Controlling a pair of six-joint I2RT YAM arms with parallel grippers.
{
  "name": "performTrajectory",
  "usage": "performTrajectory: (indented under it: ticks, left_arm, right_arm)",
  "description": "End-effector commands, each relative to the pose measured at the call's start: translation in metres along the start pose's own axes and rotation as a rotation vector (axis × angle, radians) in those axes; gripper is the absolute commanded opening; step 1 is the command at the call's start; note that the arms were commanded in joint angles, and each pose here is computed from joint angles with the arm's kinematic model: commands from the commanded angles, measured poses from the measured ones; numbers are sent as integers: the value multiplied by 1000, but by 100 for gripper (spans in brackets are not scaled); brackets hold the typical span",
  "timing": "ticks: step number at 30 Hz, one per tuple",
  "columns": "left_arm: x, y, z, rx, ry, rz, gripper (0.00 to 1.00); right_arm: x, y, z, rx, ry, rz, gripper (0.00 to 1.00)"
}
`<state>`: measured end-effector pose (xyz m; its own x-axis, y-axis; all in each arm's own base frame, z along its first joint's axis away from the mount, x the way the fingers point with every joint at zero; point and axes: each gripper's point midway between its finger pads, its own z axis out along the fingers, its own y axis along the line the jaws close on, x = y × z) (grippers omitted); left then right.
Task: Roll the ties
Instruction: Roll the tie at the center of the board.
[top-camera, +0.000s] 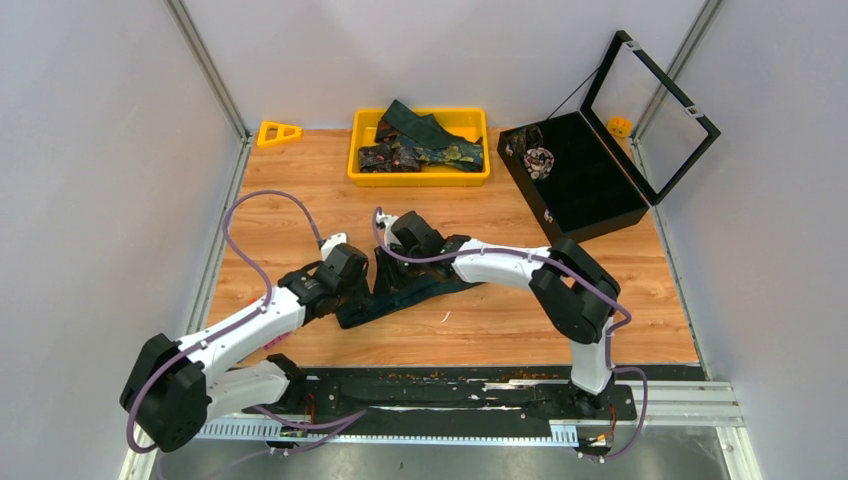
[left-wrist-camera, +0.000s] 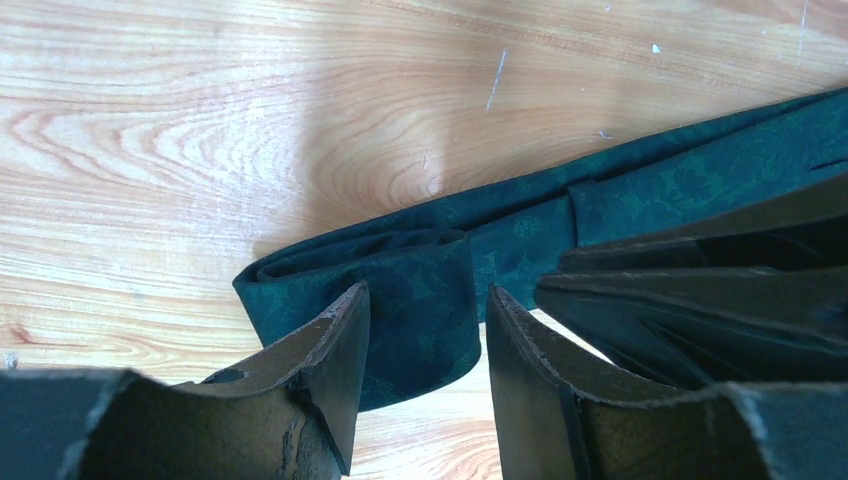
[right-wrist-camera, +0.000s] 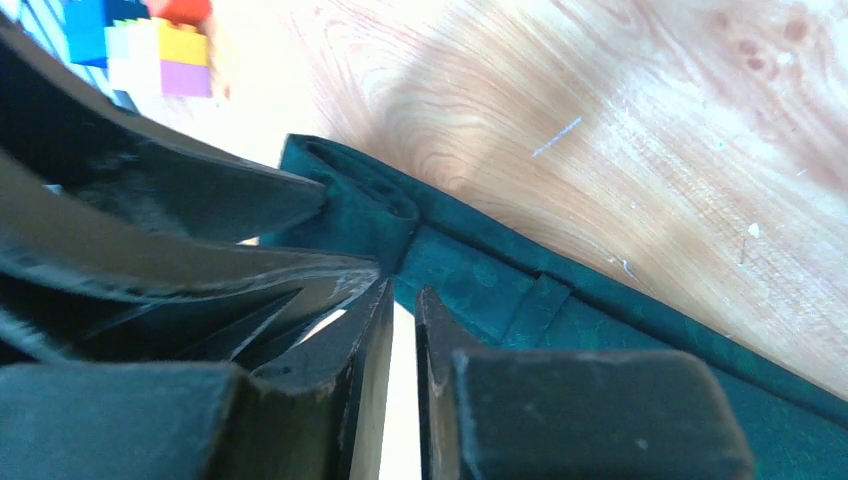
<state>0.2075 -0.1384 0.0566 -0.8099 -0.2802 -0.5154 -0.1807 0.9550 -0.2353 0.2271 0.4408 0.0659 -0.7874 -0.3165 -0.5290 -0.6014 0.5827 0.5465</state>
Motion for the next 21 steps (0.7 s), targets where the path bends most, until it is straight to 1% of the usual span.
performTrajectory:
  ticks: [1, 7, 11, 16, 21]
  left_arm:
    - [-15, -8, -9, 37, -69, -28, 54]
    - [-34, -5, -26, 48, -158, -26, 71]
    - [-46, 3, -42, 46, -227, -26, 80]
    - [-53, 23, -64, 18, -299, -29, 82]
    - [-47, 39, -70, 18, -330, -61, 83]
  right_arm:
    - [-25, 23, -25, -54, -76, -39, 16]
    - [-27, 36, -34, -107, -87, -38, 18]
    - [-26, 46, -38, -147, -87, -43, 19]
    - [-24, 67, -37, -206, -65, -69, 20]
    - [-24, 87, -26, -261, -40, -70, 20]
